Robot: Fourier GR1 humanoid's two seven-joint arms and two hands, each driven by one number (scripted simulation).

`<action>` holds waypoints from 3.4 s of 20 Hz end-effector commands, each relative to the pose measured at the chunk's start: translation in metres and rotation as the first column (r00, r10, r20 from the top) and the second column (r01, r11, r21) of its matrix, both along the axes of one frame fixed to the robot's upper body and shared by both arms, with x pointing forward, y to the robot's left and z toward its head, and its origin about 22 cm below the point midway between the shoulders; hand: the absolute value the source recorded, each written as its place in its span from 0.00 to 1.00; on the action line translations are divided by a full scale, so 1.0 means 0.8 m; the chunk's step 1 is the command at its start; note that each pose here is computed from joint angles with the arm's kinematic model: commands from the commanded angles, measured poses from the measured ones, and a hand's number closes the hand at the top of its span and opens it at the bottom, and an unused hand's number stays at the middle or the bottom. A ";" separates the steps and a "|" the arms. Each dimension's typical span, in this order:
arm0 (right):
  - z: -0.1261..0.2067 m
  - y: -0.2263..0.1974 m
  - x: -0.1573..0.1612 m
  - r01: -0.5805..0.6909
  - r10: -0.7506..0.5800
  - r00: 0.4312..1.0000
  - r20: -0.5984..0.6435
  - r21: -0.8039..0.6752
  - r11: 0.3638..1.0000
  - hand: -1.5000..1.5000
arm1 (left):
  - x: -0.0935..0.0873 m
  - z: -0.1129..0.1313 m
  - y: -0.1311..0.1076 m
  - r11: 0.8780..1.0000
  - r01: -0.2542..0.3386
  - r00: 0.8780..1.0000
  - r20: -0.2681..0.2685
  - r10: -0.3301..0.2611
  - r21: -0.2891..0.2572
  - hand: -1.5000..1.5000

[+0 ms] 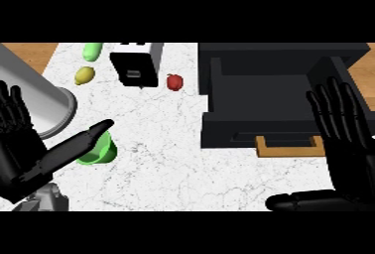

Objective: Pick up the cup, place it into the drawer and close the drawer

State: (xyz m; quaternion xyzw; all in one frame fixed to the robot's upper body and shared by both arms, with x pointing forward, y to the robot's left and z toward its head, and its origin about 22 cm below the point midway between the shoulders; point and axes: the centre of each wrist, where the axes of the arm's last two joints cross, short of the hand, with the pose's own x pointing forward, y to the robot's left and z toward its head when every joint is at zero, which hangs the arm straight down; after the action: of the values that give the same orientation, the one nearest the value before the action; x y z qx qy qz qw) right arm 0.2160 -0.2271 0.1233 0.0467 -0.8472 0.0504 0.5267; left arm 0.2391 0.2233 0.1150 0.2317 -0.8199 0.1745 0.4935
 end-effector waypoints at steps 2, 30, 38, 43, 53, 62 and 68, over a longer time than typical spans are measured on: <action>0.002 0.010 0.026 -0.011 0.011 1.000 -0.021 -0.004 1.000 0.00 | 0.039 -0.018 -0.043 0.995 -0.083 0.997 -0.001 0.083 -0.060 0.00; 0.021 -0.005 0.001 -0.024 0.025 1.000 -0.010 0.010 1.000 0.00 | 0.023 -0.083 -0.032 0.969 -0.207 0.970 -0.156 0.185 -0.137 0.00; 0.013 0.006 0.019 -0.010 0.010 1.000 -0.015 0.011 1.000 0.00 | 0.009 -0.114 -0.013 0.950 -0.274 0.951 -0.185 0.246 -0.146 0.00; 0.005 0.008 0.015 -0.016 0.016 1.000 -0.024 -0.002 1.000 0.00 | 0.008 -0.170 -0.005 0.947 -0.291 0.940 -0.228 0.255 -0.137 0.00; 0.016 0.008 0.010 -0.017 0.017 1.000 -0.022 0.012 1.000 0.00 | -0.020 -0.209 0.004 0.941 -0.284 0.939 -0.251 0.235 -0.184 0.00; 0.019 -0.016 0.012 -0.046 0.047 0.999 -0.021 0.002 0.999 0.00 | -0.017 -0.246 0.038 0.930 -0.311 0.935 -0.239 0.262 -0.196 0.00; 0.025 -0.011 0.013 -0.026 0.026 1.000 -0.007 0.017 1.000 0.00 | -0.051 -0.281 0.025 0.930 -0.315 0.928 -0.266 0.260 -0.188 0.00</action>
State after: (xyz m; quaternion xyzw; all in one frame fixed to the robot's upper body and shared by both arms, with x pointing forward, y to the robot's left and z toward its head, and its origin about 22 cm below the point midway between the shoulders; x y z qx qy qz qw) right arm 0.2233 -0.2352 0.1405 0.0642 -0.8414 0.0561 0.5337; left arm 0.2147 0.2412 -0.0929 0.3066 -0.6896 0.3108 0.5778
